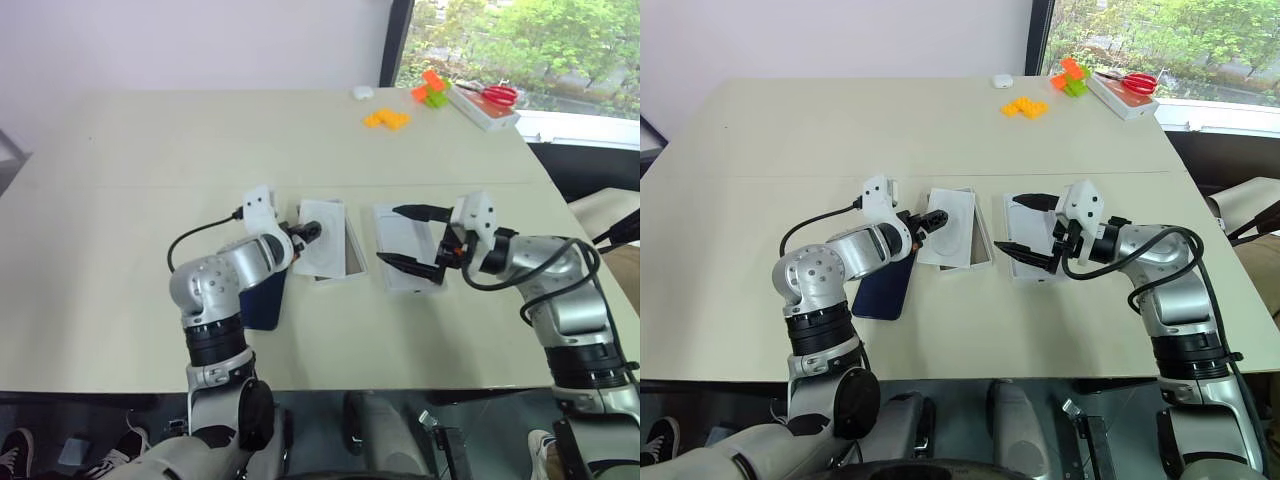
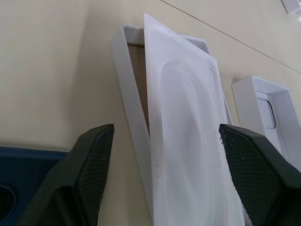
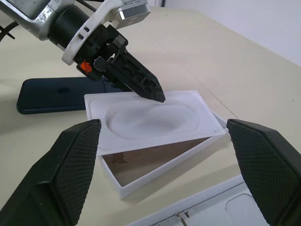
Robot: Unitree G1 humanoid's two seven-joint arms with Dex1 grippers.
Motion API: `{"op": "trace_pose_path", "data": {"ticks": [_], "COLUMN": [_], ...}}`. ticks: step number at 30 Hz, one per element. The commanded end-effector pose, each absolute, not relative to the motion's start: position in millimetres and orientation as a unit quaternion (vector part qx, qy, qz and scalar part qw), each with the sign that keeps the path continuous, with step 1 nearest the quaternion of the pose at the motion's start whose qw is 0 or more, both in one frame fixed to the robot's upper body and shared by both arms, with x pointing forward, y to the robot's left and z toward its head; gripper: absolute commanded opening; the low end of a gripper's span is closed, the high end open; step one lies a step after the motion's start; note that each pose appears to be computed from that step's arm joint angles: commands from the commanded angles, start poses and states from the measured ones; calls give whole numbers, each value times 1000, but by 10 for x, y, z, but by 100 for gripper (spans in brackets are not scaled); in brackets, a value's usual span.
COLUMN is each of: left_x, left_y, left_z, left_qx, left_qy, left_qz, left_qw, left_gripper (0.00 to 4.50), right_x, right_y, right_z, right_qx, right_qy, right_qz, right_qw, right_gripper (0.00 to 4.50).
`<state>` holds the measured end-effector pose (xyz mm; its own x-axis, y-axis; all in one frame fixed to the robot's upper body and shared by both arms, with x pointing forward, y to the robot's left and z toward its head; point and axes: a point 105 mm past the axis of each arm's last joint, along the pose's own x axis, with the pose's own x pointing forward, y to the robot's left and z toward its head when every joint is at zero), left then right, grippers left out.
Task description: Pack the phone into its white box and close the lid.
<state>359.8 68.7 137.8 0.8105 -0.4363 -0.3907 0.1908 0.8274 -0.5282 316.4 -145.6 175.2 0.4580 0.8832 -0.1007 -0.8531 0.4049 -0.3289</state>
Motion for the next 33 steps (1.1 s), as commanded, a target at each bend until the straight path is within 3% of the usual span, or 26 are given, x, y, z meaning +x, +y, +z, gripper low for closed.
{"op": "trace_pose_path", "data": {"ticks": [1,9,13,15,18,24,33], "left_x": [3559,3402,3324,3264,3202,3276,3269], "left_y": [670,1000,1313,1485,1787,2030,1971], "left_z": [1710,1854,1990,1962,1955,2018,1985], "left_qx": [-217,-158,-11,5,28,82,93], "left_qy": [213,205,104,79,39,-8,-20], "left_qz": [-216,-267,-338,-375,-401,-394,-414], "left_qw": [928,928,935,924,915,915,905], "left_gripper": [352,352,352,352,359,359,359], "right_x": [3140,3163,3291,3324,3325,3322,3247], "right_y": [-1408,-1420,-1331,-1241,-1052,-742,-390], "right_z": [1884,1868,1876,1883,1844,1844,1680], "right_qx": [-177,-171,-154,-139,-142,-159,-297], "right_qy": [-75,-70,-52,-49,-42,-50,-56], "right_qz": [521,515,489,482,481,476,508], "right_qw": [832,837,857,864,864,864,806], "right_gripper": [450,450,450,450,322,19,8]}}
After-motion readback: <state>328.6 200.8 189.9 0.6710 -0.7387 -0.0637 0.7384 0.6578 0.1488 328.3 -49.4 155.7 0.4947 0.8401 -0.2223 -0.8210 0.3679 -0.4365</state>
